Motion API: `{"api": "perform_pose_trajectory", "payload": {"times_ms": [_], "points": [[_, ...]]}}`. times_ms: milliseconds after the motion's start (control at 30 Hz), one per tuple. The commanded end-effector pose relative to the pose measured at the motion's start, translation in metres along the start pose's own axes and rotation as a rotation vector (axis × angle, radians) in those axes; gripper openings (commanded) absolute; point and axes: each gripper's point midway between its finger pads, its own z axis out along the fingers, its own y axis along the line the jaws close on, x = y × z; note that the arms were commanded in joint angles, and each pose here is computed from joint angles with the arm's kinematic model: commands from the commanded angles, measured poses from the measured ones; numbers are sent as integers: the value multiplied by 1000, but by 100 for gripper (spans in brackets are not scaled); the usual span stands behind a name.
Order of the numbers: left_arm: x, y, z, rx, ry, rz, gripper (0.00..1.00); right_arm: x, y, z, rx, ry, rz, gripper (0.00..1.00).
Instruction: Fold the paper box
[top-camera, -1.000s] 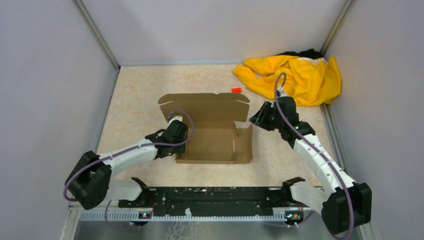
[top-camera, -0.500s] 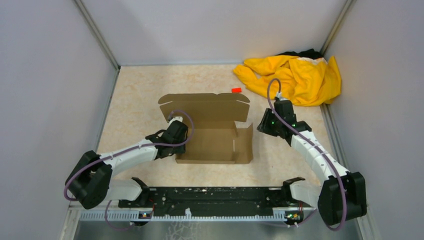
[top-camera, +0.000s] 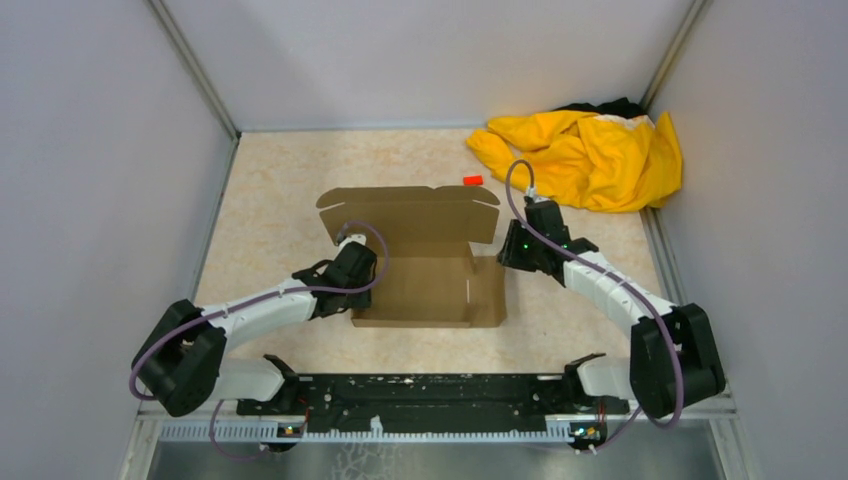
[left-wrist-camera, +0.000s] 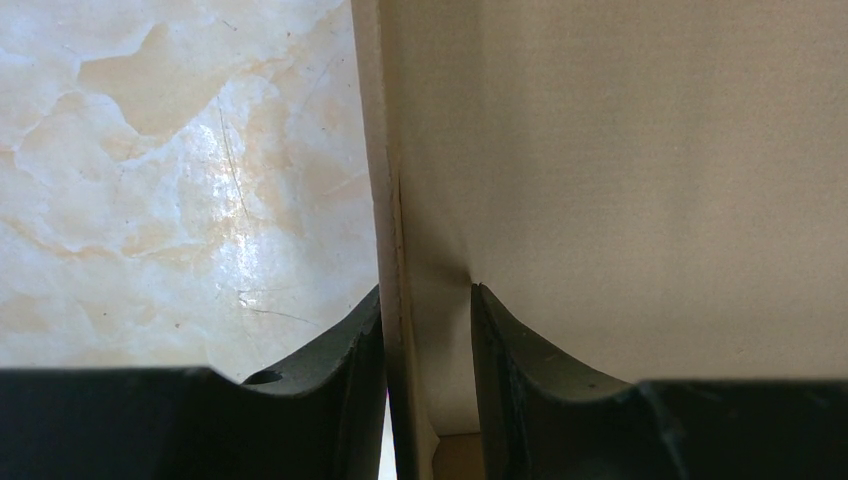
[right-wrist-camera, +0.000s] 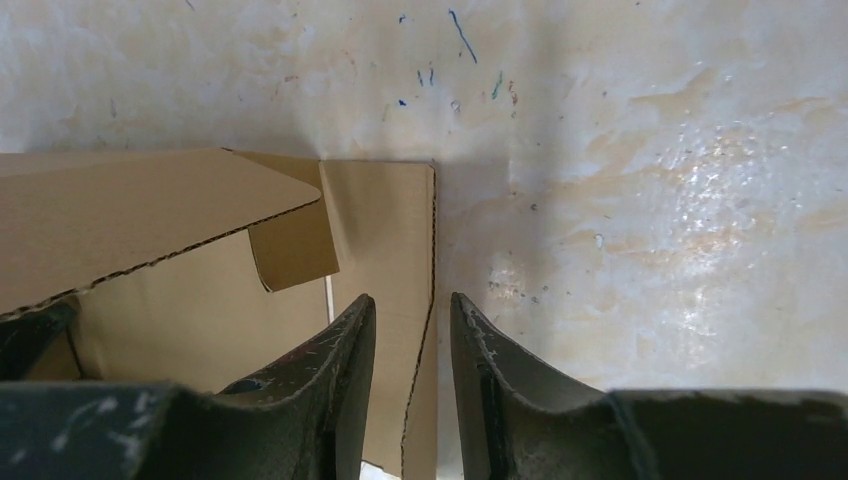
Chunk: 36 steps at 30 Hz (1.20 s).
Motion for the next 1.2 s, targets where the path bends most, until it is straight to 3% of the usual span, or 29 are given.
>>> {"api": "perform_pose_trajectory", "payload": {"times_ms": [0,133,267,733,1167], "points": [[0,-4,2,18,-6,-4,41,-13,12,7,-12,-50,-12,32],[0,-4,2,16,-6,-5,40,-6,10,9,7,-36,-8,26],[2,-4,2,16,-2,-4,40,-5,13,5,1,-50,-3,0],[5,-4,5,12,10,-7,40,-4,54,-25,-100,-154,-51,0],[1,-10,6,26,8,-15,40,38,59,-22,-99,-122,-69,0]]}}
